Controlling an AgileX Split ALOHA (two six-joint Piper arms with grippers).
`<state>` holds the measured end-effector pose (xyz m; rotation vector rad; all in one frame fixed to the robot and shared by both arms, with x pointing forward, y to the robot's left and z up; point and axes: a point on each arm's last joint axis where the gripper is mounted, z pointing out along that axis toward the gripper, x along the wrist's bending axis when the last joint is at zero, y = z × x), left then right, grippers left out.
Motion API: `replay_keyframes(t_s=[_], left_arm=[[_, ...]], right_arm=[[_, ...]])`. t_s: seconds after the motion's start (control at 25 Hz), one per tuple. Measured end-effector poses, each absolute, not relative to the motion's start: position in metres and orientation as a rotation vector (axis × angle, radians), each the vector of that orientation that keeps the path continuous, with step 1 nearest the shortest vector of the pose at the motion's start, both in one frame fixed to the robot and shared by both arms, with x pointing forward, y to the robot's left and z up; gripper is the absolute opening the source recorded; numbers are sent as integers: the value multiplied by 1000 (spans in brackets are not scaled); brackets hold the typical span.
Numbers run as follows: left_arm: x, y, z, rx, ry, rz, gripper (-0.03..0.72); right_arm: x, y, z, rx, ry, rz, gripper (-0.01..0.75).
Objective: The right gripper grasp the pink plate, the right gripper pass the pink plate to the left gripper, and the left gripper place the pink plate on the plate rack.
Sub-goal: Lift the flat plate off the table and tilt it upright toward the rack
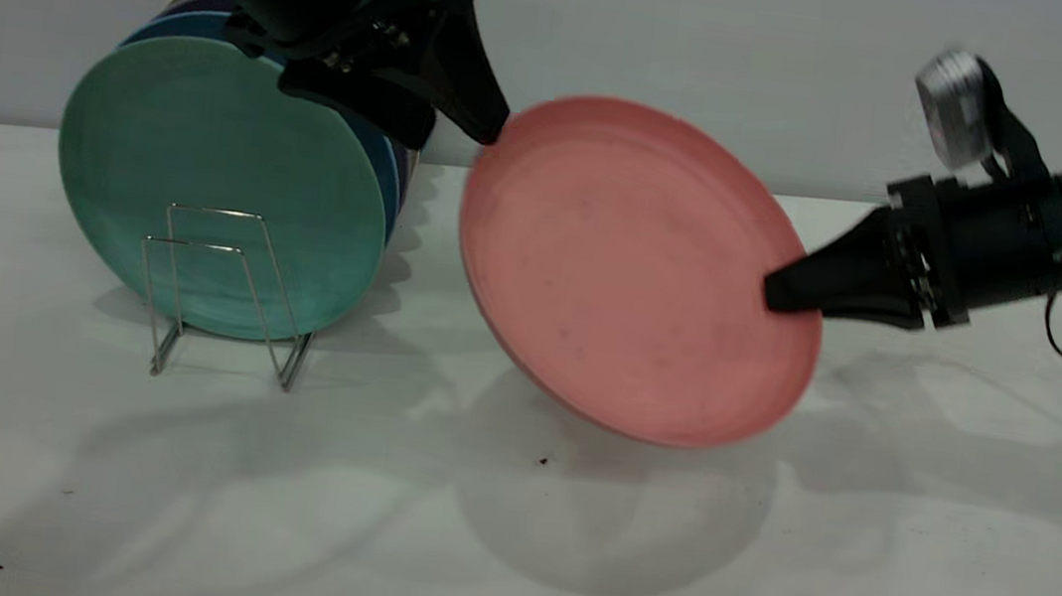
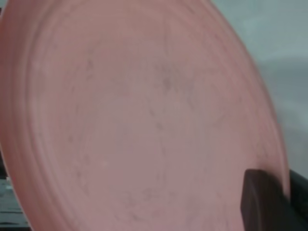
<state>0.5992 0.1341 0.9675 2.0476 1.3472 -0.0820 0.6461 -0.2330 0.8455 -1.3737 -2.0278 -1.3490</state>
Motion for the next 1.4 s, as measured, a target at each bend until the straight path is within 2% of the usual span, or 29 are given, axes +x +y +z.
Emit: replay_keyframes(t_s=[0.16, 0.28, 0.52, 0.6, 0.68, 0.76, 0.88, 1.0, 1.12, 1.24, 1.4], left_arm=[[597, 118, 953, 2050, 1351, -126, 499], [596, 113, 948, 2061, 1350, -131, 426], [598, 114, 948, 2053, 1354, -118, 134], [599, 115, 948, 2046, 1359, -93, 76], [600, 115, 947, 2047, 1359, -85, 74], [600, 115, 947, 2057, 1342, -78, 74], [599, 116, 947, 2112, 1279, -58, 72], [598, 118, 946, 2210, 1181, -7, 72], [596, 123, 950, 2321, 1049, 77, 72], [594, 129, 963, 2433, 859, 196, 72], [590, 140, 985, 2582, 529, 387, 72]], right_arm=[[645, -220, 851, -1331, -2048, -1353, 17], [644, -218, 851, -1323, -2052, -1346, 17], [643, -218, 850, -1320, -2059, -1340, 14], [643, -218, 851, -1312, -2058, -1341, 26], [643, -218, 853, -1307, -2061, -1347, 64], [643, -218, 858, -1302, -2066, -1358, 135], [645, -224, 874, -1311, -2077, -1394, 300], [648, -238, 910, -1344, -2086, -1482, 473], [645, -255, 956, -1359, -2095, -1590, 578], [631, -268, 1004, -1314, -2118, -1659, 600], [599, -272, 1062, -1249, -2262, -1646, 552]])
